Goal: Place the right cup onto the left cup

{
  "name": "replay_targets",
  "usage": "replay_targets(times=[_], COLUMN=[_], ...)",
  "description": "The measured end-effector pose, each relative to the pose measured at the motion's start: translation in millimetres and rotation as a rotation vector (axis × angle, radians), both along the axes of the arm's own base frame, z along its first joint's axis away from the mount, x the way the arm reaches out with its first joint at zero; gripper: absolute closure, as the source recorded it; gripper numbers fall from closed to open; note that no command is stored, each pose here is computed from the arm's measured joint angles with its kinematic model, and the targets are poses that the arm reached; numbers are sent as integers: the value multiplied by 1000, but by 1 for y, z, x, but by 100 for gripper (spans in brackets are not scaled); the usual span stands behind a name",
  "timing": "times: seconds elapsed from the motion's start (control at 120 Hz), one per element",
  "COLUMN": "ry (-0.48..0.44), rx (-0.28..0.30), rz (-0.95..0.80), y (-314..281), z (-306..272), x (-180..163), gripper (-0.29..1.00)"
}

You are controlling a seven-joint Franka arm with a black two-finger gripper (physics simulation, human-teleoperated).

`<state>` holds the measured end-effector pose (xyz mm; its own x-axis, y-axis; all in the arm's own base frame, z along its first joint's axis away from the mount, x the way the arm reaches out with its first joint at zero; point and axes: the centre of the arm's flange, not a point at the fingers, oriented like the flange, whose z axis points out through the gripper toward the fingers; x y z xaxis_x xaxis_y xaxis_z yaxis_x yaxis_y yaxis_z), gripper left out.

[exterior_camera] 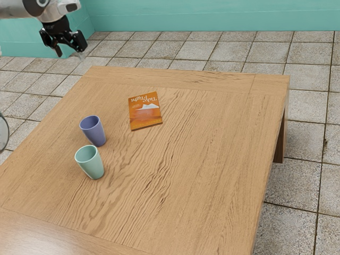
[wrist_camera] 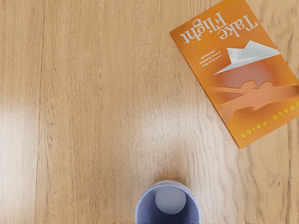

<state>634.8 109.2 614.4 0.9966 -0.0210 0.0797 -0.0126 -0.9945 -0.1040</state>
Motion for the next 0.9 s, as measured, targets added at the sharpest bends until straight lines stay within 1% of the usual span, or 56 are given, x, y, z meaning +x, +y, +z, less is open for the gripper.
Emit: replay_targets(times=[0.092, 0.142, 0.242, 0.35, 0.442, 0.583, 0.675, 0.783, 0.9], ry=[23, 35, 77, 117, 140, 137, 119, 120, 125], rx=[-5, -12, -45, -90, -114, -144, -162, -181, -189], rz=[-39, -65, -91, -102, -101, -61, -26, 47, 136], y=[-20, -35, -55, -65, -71, -78, -91, -99, -96], z=[-5, -6, -19, -56, -98, -142, -158, -184, -203], x=[1, -7, -38, -85, -112, -130, -139, -163, -177], gripper=[2, 2, 2, 2, 2, 2, 2, 2, 2])
